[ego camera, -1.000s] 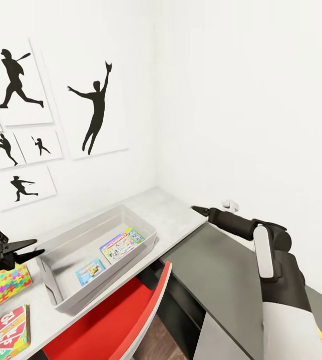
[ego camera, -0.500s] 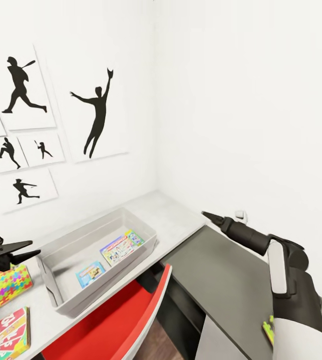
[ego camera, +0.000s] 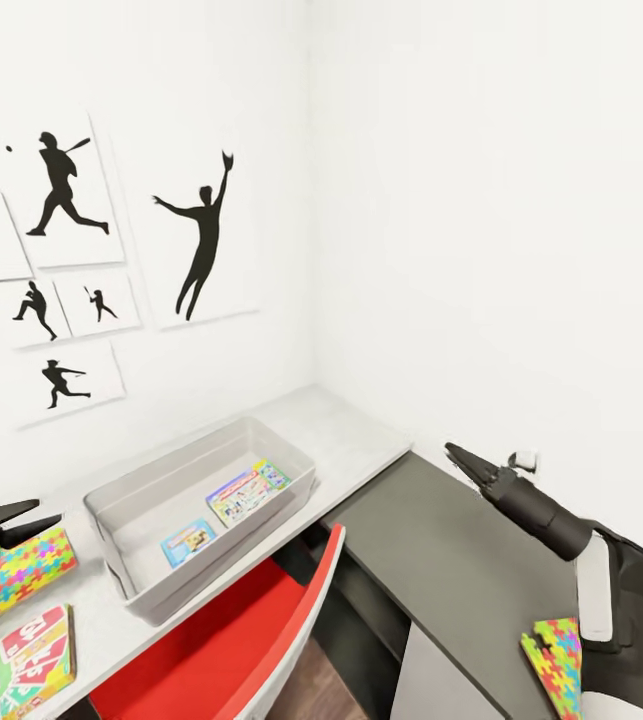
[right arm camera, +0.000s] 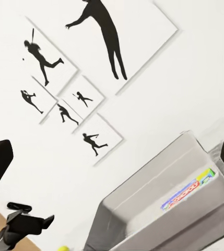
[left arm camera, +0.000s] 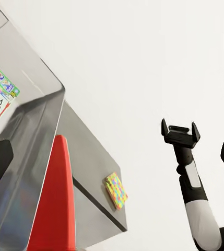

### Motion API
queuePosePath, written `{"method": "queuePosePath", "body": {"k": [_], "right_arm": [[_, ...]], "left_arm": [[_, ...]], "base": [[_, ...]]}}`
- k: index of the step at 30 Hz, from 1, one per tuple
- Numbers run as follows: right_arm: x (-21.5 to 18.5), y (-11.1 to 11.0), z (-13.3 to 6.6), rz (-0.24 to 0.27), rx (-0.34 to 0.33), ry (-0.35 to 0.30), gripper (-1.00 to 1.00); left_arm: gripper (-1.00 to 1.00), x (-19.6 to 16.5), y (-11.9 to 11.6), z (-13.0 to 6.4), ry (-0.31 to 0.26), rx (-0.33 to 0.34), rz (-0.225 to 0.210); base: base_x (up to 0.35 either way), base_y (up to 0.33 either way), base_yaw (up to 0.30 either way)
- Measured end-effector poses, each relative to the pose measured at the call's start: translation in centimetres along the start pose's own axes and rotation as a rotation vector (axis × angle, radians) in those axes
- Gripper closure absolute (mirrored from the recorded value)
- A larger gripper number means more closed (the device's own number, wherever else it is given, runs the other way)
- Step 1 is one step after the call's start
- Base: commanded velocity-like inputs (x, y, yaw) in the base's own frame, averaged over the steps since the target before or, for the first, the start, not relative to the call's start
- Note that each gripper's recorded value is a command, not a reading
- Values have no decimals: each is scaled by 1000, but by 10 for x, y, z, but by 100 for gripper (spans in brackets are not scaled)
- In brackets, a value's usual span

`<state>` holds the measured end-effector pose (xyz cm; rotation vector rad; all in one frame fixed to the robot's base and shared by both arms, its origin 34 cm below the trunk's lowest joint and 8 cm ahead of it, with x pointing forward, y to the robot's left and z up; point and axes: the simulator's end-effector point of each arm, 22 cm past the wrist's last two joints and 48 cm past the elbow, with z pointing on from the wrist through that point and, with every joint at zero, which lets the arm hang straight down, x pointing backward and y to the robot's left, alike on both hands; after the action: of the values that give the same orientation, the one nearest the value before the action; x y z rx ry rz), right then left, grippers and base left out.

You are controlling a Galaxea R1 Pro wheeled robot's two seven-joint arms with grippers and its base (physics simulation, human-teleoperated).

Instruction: Put all the toys in the child's room - the three board games (two on the bed and one on the table), the two jigsaw puzzles on the table, and the tennis ball on the table - inside the toy box on the table in the child's room.

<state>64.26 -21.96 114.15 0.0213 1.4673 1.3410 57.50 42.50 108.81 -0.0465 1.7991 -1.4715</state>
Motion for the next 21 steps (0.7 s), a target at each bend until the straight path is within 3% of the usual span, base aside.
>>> {"method": "queuePosePath", "body": {"k": [6, 12, 21], "right_arm": [[17, 9, -45, -21, -66, -48, -100], [34, 12, -76, -56, -78, -71, -100], [40, 15, -86, -82, -83, -80, -100]], "left_arm": [[-100, 21, 10, -17, -2, -28, 18], [-100, 36, 15, -27, -3, -44, 27], [-100, 37, 13, -32, -10, -46, 38]], "base": [[-18, 6, 0], [-3, 1, 0], [0, 0, 0]]}}
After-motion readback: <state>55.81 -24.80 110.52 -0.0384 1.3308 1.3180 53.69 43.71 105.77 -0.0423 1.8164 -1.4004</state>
